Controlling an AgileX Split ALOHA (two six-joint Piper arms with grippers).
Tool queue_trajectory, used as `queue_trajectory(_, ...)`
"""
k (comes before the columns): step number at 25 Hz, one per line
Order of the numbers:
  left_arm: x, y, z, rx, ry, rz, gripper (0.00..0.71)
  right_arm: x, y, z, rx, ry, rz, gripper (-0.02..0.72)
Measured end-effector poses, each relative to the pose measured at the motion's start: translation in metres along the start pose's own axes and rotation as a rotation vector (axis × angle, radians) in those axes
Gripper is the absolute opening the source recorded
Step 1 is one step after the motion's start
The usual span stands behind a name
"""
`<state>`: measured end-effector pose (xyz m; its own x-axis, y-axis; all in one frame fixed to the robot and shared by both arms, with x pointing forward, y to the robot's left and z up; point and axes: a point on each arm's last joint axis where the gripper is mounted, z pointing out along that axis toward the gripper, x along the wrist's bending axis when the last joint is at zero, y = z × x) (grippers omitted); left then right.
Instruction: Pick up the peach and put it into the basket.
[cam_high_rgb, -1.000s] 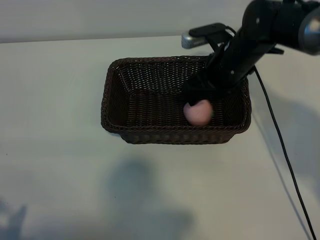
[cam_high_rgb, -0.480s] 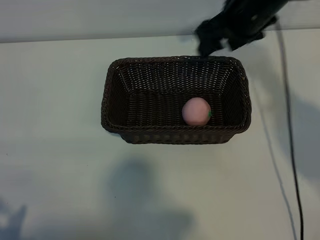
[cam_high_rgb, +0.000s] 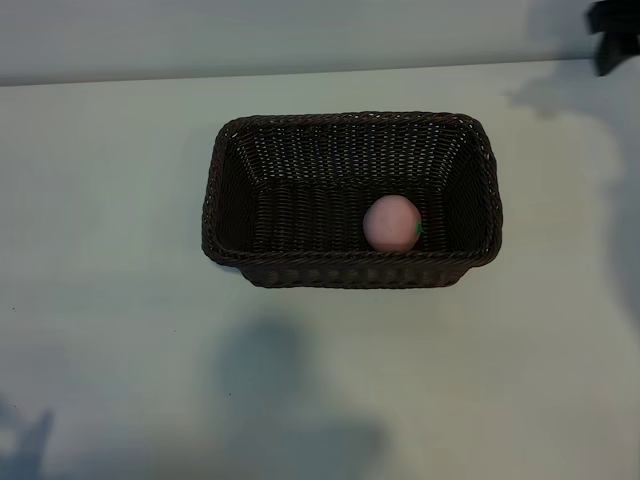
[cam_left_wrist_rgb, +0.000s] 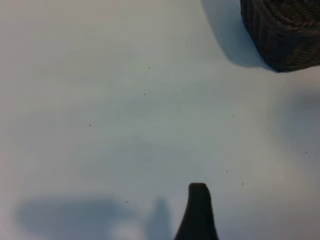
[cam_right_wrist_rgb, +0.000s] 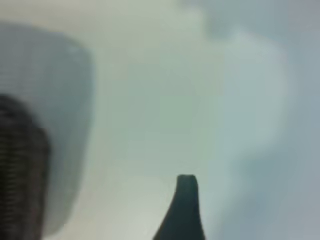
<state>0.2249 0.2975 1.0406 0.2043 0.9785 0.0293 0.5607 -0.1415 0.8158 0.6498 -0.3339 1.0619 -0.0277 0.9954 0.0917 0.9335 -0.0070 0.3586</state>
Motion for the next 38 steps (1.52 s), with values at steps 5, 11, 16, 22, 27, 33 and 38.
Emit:
queue_trajectory(5,0.0,0.0,0.0,0.0,0.0,0.0,0.592,-0.024,-0.011,-0.011,0.064,-0.012,0.058,0.616)
queue_trajectory(11,0.0,0.0,0.0,0.0,0.0,0.0,0.592,-0.02,-0.021,-0.08,-0.07,-0.061,0.054,0.592)
queue_trajectory(16,0.0,0.0,0.0,0.0,0.0,0.0,0.592,-0.002,-0.05,-0.167,-0.276,-0.103,0.06,0.591)
queue_trajectory(22,0.0,0.0,0.0,0.0,0.0,0.0,0.592,0.026,-0.128,-0.243,-0.463,-0.125,0.04,0.589)
queue_trajectory(27,0.0,0.0,0.0,0.0,0.0,0.0,0.592,0.051,-0.226,-0.284,-0.638,-0.143,0.029,0.589)
queue_trajectory(33,0.0,0.0,0.0,-0.001,0.0,0.0,0.592,0.069,-0.322,-0.302,-0.914,-0.177,0.051,0.587)
queue_trajectory(38,0.0,0.0,0.0,-0.001,0.0,0.0,0.592,0.075,-0.37,-0.292,-1.092,-0.183,0.047,0.561)
